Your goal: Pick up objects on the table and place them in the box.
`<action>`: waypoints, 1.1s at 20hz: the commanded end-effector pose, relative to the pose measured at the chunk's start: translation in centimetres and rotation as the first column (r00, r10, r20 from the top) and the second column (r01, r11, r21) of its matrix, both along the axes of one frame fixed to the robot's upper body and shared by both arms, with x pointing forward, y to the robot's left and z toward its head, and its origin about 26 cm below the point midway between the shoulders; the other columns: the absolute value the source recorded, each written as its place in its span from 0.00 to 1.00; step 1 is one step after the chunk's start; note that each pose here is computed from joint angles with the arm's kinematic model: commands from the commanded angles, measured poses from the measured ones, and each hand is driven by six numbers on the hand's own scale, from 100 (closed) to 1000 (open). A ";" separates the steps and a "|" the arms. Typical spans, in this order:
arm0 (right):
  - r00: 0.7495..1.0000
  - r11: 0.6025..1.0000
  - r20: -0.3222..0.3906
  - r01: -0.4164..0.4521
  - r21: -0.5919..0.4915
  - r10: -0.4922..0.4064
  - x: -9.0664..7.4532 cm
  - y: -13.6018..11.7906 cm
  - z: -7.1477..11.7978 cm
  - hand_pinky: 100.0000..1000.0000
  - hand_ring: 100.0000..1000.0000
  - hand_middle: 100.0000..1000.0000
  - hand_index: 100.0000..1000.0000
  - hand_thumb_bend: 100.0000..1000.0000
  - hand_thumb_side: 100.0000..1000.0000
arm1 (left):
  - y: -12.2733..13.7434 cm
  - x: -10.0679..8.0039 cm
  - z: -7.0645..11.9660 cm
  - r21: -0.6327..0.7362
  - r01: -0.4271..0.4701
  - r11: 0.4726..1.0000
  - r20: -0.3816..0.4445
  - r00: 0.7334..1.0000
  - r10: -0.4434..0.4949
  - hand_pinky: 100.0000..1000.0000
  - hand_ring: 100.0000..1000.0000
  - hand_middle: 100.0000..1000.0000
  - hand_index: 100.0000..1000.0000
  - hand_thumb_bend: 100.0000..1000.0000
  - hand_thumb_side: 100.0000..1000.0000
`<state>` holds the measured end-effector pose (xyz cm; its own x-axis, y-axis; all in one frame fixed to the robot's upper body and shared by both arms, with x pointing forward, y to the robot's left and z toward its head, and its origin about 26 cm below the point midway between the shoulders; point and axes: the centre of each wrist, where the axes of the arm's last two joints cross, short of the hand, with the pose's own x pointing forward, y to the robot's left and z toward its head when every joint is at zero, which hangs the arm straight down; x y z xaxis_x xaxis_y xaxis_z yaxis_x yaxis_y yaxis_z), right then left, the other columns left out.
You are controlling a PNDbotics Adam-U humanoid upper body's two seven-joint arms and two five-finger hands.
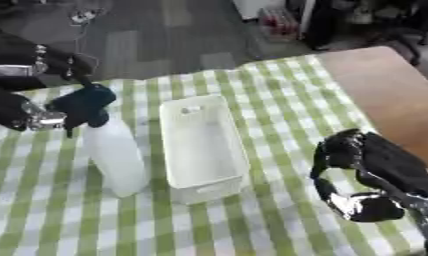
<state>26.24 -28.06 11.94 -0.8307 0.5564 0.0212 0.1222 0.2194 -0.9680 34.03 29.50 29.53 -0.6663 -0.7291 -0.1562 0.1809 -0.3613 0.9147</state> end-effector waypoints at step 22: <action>0.998 0.999 0.032 -0.048 -0.021 0.049 0.8 -0.2 2.1 0.32 0.38 0.41 0.50 0.00 0.86 | 1.3 0.9 -0.7 0.088 -0.038 0.995 -0.005 0.999 0.039 0.87 0.83 0.92 0.89 0.21 1.00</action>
<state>26.98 -27.92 13.17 -0.8539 0.5203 0.0133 0.1220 0.2249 -0.9667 35.02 30.54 28.04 -0.6478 -0.7376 -0.1905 0.2191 -0.4199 0.8807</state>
